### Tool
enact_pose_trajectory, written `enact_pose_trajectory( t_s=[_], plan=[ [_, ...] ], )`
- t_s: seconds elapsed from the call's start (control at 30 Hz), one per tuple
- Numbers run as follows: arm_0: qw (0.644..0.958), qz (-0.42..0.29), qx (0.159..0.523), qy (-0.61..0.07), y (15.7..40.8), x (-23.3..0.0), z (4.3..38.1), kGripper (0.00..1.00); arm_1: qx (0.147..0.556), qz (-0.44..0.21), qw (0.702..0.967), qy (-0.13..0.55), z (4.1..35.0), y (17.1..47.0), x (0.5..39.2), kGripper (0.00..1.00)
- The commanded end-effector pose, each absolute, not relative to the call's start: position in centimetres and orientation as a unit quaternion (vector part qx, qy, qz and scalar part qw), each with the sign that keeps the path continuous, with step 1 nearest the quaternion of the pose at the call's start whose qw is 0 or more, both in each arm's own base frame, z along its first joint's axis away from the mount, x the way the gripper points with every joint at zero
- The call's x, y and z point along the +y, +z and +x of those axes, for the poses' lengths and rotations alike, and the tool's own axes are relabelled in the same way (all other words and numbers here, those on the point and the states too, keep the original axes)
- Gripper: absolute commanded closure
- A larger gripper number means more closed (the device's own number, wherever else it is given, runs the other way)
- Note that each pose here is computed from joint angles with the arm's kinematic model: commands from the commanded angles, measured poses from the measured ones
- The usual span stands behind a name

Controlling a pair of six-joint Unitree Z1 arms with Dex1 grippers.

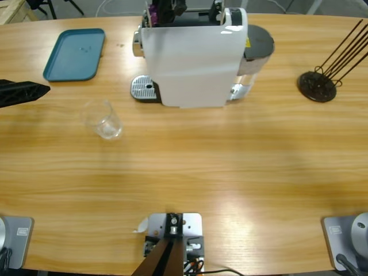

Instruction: Pour coffee

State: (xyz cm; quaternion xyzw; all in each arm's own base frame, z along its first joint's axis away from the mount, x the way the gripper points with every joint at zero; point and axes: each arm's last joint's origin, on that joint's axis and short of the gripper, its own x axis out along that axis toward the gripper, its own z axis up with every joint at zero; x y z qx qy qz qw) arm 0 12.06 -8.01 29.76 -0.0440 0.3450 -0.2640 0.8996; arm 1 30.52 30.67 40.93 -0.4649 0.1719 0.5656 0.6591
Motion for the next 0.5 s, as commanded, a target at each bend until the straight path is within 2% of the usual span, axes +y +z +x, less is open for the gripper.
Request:
enact_pose_trajectory(
  t_s=[0.03, 0.33, 0.5],
  plan=[
    [0.892, -0.038, 0.366, -0.261, 28.5, -8.1, 12.3, 0.0, 0.209, -0.479, 0.648, 0.555, 32.5, 38.1, 31.6, 1.0],
    [0.892, -0.037, 0.368, -0.261, 28.5, -8.2, 12.4, 0.0, 0.217, -0.483, 0.658, 0.535, 33.4, 38.2, 30.9, 1.0],
    [0.892, -0.037, 0.368, -0.261, 28.5, -8.2, 12.4, 0.0, 0.23, -0.483, 0.651, 0.539, 33.6, 37.4, 31.1, 1.0]
  ],
)
